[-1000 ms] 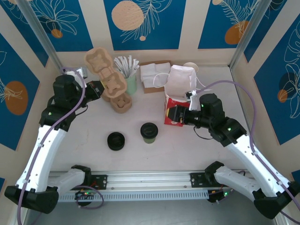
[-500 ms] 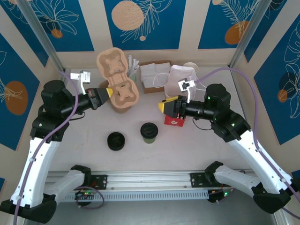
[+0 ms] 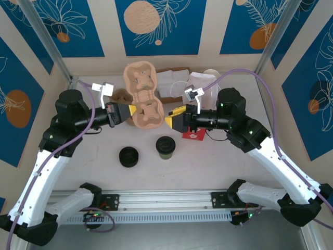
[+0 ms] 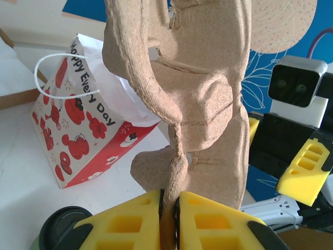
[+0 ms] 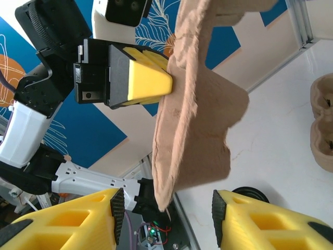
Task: Pack the takeout coffee
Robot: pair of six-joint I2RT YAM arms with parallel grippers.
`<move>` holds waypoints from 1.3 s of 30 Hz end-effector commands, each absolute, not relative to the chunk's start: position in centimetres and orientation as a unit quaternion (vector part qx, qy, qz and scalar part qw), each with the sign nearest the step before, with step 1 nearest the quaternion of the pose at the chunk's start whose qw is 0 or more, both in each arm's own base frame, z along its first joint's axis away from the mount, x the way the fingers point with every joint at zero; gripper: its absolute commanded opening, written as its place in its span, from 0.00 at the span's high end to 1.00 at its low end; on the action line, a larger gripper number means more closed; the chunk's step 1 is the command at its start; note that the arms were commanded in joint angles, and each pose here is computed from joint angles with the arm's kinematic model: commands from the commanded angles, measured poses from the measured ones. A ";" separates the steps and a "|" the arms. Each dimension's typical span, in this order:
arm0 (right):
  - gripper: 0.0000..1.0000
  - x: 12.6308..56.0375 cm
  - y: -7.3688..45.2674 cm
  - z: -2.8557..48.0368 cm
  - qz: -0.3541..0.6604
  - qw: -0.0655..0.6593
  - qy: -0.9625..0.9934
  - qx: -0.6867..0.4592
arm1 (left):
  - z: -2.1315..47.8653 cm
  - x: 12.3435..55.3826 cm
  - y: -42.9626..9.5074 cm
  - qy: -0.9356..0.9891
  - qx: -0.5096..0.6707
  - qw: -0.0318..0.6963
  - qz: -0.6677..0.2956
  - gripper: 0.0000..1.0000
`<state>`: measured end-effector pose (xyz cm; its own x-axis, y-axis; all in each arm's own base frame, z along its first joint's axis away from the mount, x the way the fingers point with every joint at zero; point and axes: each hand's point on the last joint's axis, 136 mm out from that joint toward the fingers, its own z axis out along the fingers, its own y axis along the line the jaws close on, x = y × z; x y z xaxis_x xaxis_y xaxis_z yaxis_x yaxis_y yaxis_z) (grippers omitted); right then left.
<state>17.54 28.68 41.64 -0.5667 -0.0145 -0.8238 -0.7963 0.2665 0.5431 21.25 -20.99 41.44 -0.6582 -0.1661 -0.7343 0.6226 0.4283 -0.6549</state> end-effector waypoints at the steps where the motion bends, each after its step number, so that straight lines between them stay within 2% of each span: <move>1: 0.51 16.8 29.0 43.4 0.542 0.377 0.683 -0.313 | 42.3 20.9 -22.0 0.737 0.184 0.397 -0.515 0.86; 6: 0.54 16.9 29.4 43.3 0.539 0.374 0.686 -0.315 | 42.1 20.9 -22.9 0.739 0.197 0.390 -0.512 0.86; 9: 0.62 16.9 29.3 43.2 0.538 0.375 0.685 -0.317 | 41.8 21.0 -23.2 0.742 0.197 0.387 -0.512 0.86; 14: 0.68 16.8 29.2 43.2 0.536 0.378 0.686 -0.317 | 41.7 21.2 -23.4 0.743 0.198 0.385 -0.511 0.86; 18: 0.81 16.9 29.1 42.8 0.530 0.377 0.692 -0.314 | 41.7 21.1 -23.6 0.742 0.201 0.384 -0.512 0.86; 21: 0.95 17.1 28.9 42.7 0.525 0.380 0.696 -0.308 | 41.7 21.1 -23.7 0.742 0.202 0.385 -0.511 0.86; 22: 1.00 17.2 28.8 42.7 0.522 0.383 0.699 -0.305 | 41.7 21.1 -23.7 0.741 0.202 0.386 -0.510 0.82; 24: 1.00 17.7 28.3 42.5 0.510 0.391 0.709 -0.291 | 41.8 21.2 -23.6 0.741 0.203 0.391 -0.507 0.66; 31: 1.00 18.9 25.6 42.0 0.463 0.397 0.759 -0.228 | 43.9 21.1 -22.8 0.720 0.243 0.461 -0.457 0.43; 36: 1.00 19.6 23.5 41.2 0.440 0.374 0.798 -0.173 | 46.2 20.7 -23.4 0.683 0.321 0.514 -0.408 0.37; 39: 1.00 19.8 22.8 40.6 0.435 0.350 0.816 -0.148 | 46.9 20.5 -24.3 0.665 0.366 0.528 -0.382 0.39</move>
